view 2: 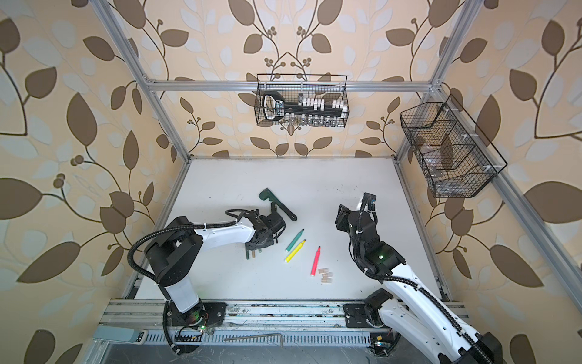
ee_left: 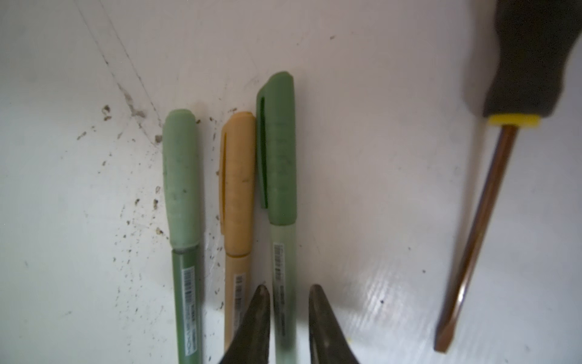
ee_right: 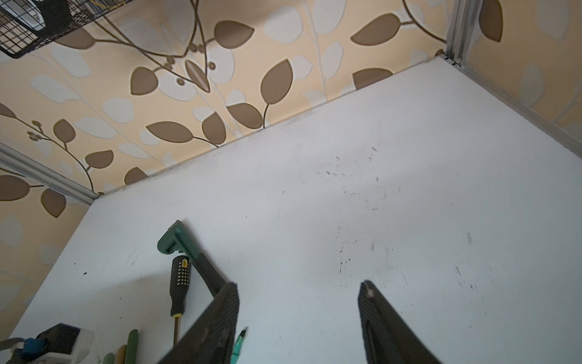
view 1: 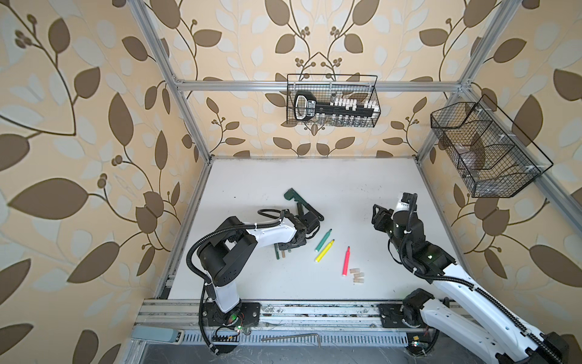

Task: Insert the pens into the pen caps
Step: 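Move the left gripper to the yellow highlighter and close on it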

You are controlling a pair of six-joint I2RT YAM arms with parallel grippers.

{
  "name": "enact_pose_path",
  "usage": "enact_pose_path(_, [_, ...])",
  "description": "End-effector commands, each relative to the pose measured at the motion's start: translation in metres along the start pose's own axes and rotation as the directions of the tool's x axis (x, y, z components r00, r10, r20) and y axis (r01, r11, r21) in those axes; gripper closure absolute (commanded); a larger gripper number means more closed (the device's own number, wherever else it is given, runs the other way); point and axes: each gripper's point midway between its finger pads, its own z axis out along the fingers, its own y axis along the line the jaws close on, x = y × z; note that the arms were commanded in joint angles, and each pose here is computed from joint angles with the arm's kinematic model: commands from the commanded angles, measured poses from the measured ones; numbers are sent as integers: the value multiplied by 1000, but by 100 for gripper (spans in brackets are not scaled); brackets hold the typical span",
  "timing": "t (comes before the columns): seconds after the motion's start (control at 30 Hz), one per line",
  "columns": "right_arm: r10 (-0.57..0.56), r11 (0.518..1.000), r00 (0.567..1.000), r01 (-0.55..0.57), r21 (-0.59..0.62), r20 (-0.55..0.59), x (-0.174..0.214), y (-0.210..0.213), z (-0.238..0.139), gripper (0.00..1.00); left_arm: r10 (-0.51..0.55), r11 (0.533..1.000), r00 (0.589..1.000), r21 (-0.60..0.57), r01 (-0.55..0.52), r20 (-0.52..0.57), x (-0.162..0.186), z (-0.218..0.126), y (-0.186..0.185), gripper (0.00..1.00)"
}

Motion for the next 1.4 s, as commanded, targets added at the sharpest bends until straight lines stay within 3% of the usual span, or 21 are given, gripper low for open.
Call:
enact_pose_path(0.0, [-8,1000,1000,8,1,-15,1,1,1,39,29,999,988,28,-33,152,-24,-41,-9,73])
enact_pose_path(0.17, [-7,1000,1000,7,-5,-23,3,2,2,39,124,980,938,108,-167,324,-24,-86,-36,74])
enact_pose_path(0.3, [-6,1000,1000,7,11,-17,1,-2,2,38,227,920,894,217,-327,385,-3,-107,-72,74])
enact_pose_path(0.57, [39,998,999,-39,40,-24,-1,-17,6,38,373,857,881,257,-448,293,28,-90,-110,78])
enact_pose_path(0.8, [69,997,996,-67,42,-57,6,-24,13,39,442,840,861,220,-496,250,41,-81,-122,77])
enact_pose_path(1.37, [73,997,996,-71,40,-60,5,-24,13,40,498,838,856,175,-516,140,60,-57,-128,76])
